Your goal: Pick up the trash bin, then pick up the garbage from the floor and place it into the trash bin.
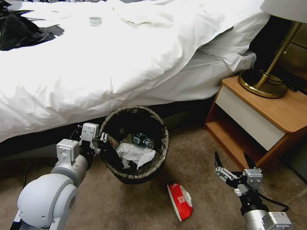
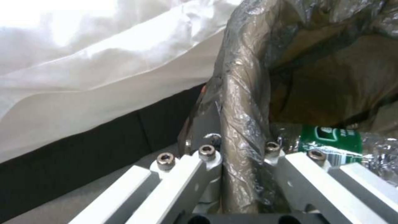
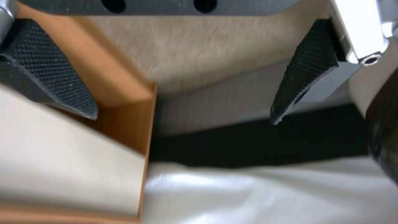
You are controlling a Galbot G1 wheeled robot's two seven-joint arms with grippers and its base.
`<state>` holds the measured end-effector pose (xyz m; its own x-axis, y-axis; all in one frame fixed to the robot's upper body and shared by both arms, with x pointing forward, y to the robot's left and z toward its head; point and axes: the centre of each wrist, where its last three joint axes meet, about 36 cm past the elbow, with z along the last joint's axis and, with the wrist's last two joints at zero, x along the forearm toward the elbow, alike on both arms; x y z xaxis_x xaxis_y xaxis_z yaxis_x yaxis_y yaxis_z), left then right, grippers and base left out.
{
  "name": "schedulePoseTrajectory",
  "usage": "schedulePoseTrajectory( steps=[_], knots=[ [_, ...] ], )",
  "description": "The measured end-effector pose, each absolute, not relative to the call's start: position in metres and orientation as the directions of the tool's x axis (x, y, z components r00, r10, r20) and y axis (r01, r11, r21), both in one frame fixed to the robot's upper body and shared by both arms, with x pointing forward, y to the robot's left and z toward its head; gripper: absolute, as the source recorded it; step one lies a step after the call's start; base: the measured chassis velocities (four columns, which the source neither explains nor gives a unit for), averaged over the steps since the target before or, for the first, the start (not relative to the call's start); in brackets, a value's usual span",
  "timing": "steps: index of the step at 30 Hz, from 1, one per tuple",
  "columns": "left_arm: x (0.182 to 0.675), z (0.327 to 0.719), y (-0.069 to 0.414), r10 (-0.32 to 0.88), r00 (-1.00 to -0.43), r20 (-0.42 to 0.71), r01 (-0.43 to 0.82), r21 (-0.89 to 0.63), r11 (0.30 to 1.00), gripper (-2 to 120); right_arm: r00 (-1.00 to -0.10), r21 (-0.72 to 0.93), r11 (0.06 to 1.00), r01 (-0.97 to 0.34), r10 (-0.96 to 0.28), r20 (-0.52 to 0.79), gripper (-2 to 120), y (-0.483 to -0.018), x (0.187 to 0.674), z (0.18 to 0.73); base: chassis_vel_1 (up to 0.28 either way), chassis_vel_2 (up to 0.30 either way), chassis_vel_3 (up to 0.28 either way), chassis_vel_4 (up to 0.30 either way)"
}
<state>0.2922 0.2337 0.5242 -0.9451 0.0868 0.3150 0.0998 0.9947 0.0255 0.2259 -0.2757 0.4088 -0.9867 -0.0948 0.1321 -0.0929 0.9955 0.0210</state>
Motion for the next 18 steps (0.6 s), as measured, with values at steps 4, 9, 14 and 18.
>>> schedulePoseTrajectory(
  steps=[4,9,14,18],
  knots=[
    [0.292,0.524,0.235,0.083,-0.945,0.315,0.097,0.028,0.995,2,-0.968,0.058,0.992,-0.112,-0.122,0.219,100,-0.279,0.224,0.400,0.000,0.000,0.000,0.000],
    [0.292,0.525,0.235,0.082,-0.946,0.315,0.096,0.029,0.995,2,-0.918,0.074,0.985,-0.156,-0.172,0.357,100,-0.286,0.223,0.383,0.000,0.000,0.000,0.000],
    [0.292,0.525,0.235,0.083,-0.946,0.314,0.097,0.028,0.995,2,-0.849,0.119,0.976,-0.185,-0.219,0.481,100,-0.287,0.226,0.370,0.000,0.000,0.000,0.000],
    [0.292,0.524,0.235,0.084,-0.946,0.313,0.097,0.026,0.995,2,-0.803,0.135,0.972,-0.190,-0.233,0.548,100,-0.284,0.232,0.353,0.000,0.000,0.000,0.000]
  ],
)
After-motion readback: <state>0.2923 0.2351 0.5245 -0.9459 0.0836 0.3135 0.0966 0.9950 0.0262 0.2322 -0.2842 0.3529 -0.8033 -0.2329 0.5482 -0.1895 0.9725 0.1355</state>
